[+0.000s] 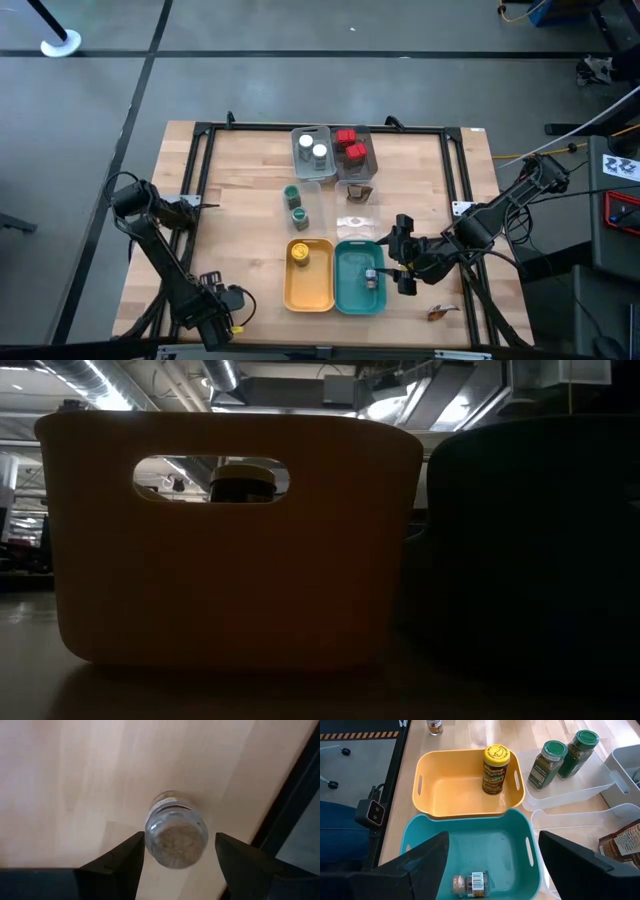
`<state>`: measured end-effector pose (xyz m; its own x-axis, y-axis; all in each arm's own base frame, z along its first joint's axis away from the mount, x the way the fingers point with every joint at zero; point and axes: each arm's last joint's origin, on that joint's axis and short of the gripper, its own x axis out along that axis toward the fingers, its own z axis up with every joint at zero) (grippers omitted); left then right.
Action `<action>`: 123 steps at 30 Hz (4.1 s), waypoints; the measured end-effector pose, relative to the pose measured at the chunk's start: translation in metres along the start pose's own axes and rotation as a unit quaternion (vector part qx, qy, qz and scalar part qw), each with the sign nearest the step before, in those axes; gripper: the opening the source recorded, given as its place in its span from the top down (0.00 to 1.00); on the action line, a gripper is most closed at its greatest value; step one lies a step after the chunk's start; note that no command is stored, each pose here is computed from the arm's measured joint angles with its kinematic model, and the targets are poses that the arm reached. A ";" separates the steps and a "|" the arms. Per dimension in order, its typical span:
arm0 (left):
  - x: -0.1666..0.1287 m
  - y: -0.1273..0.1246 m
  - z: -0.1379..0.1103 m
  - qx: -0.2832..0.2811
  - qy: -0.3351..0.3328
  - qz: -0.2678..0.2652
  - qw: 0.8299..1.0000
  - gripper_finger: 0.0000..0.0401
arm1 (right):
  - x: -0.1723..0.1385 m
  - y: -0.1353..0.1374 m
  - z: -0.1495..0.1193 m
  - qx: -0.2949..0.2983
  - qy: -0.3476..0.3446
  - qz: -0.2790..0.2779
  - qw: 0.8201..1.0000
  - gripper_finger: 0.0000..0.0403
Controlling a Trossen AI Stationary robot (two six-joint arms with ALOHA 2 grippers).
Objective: Sort spices by type
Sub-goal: Put the brown seasoning bottle into the blue bin
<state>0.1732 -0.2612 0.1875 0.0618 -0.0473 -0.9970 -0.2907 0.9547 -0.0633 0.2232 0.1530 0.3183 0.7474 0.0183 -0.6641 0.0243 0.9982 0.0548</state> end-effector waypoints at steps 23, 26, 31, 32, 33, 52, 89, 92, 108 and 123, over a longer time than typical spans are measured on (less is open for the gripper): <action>0.012 0.009 0.014 0.020 -0.008 -0.002 1.000 0.60 | 0.000 0.000 0.000 0.000 -0.001 0.000 1.000 0.24; 0.011 0.012 0.025 0.033 -0.012 -0.004 0.999 0.60 | 0.000 0.000 0.000 0.000 -0.001 0.000 1.000 0.24; -0.003 0.017 0.045 0.074 -0.028 -0.024 0.997 0.60 | 0.000 0.000 0.000 0.001 -0.001 0.000 1.000 0.24; -0.008 0.019 0.050 0.080 -0.032 -0.030 0.996 0.60 | 0.000 0.000 0.000 0.000 -0.001 0.000 1.000 0.24; -0.012 0.021 0.054 0.086 -0.037 -0.036 0.995 0.60 | 0.000 0.000 0.000 0.001 -0.002 0.000 1.000 0.24; -0.102 0.065 0.143 0.129 -0.224 -0.138 0.956 0.60 | 0.053 0.015 0.024 0.068 -0.113 -0.019 0.991 0.24; -0.099 0.084 0.194 0.097 -0.310 -0.158 0.932 0.59 | 0.149 -0.002 0.037 0.065 -0.112 0.100 0.987 0.24; -0.099 0.084 0.194 0.098 -0.310 -0.157 0.932 0.59 | 0.150 -0.002 0.037 0.058 -0.113 0.102 0.987 0.25; -0.099 0.082 0.193 0.105 -0.313 -0.154 0.931 0.54 | 0.150 -0.003 0.036 0.063 -0.107 0.099 0.987 0.51; -0.101 0.082 0.192 0.152 -0.318 -0.143 0.925 0.37 | 0.146 -0.005 0.027 0.053 -0.048 0.102 0.992 0.50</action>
<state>0.3259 -0.1215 0.2915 0.6717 -0.2214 -0.7070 0.1002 0.9727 -0.2094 0.3496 0.1494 0.2412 0.8034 0.2079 -0.5580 -0.0673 0.9628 0.2618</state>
